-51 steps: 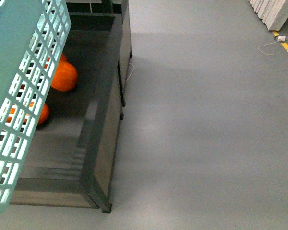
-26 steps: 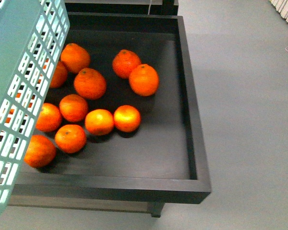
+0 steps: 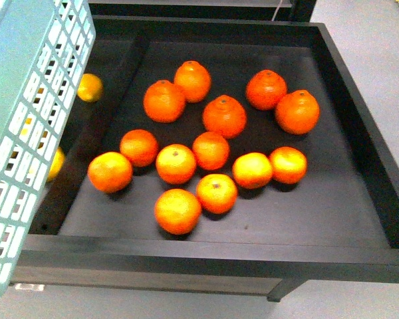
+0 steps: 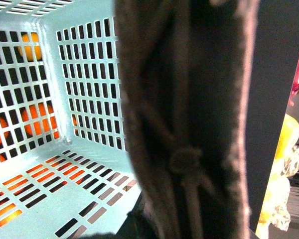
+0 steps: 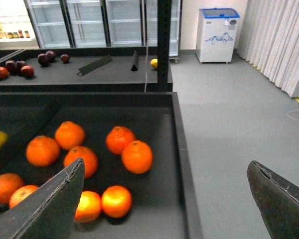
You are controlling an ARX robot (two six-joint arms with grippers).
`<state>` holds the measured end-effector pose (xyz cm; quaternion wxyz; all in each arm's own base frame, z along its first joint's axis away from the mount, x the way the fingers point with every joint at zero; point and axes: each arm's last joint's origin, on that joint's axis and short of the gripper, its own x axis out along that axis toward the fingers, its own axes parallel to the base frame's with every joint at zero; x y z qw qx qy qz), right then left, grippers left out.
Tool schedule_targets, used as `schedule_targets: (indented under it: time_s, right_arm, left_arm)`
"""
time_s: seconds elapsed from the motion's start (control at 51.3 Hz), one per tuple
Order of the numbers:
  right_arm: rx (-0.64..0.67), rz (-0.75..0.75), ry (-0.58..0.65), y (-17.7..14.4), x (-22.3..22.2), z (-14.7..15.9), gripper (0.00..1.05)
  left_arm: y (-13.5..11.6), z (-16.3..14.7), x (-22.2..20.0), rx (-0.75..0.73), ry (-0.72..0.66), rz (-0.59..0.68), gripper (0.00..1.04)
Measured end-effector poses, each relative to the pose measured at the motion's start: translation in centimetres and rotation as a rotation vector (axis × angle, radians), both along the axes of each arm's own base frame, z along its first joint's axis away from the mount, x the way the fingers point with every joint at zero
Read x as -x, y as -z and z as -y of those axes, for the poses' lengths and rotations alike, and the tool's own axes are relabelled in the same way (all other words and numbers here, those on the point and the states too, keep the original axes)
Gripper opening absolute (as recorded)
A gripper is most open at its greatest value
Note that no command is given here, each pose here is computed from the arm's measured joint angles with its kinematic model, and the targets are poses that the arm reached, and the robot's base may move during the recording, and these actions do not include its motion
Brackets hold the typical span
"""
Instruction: Pick lemon and mango into basket
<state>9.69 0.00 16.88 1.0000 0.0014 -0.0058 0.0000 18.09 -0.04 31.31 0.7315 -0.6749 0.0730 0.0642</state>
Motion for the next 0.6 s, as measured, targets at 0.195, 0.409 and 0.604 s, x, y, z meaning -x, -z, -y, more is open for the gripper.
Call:
schedule_targets:
  time_s: [0.195,0.409,0.604]
  right_arm:
    - [0.0,0.0,0.002,0.0,0.0,0.0,0.96]
    - [0.0,0.0,0.001,0.0,0.0,0.0,0.96]
    - [0.0,0.0,0.001,0.0,0.0,0.0,0.96]
  left_arm:
    - [-0.01,0.0,0.01,0.0,0.0,0.0,0.04]
    - [-0.01,0.0,0.0,0.0,0.0,0.0,0.04]
    - [-0.02,0.0,0.01,0.0,0.0,0.001,0.04]
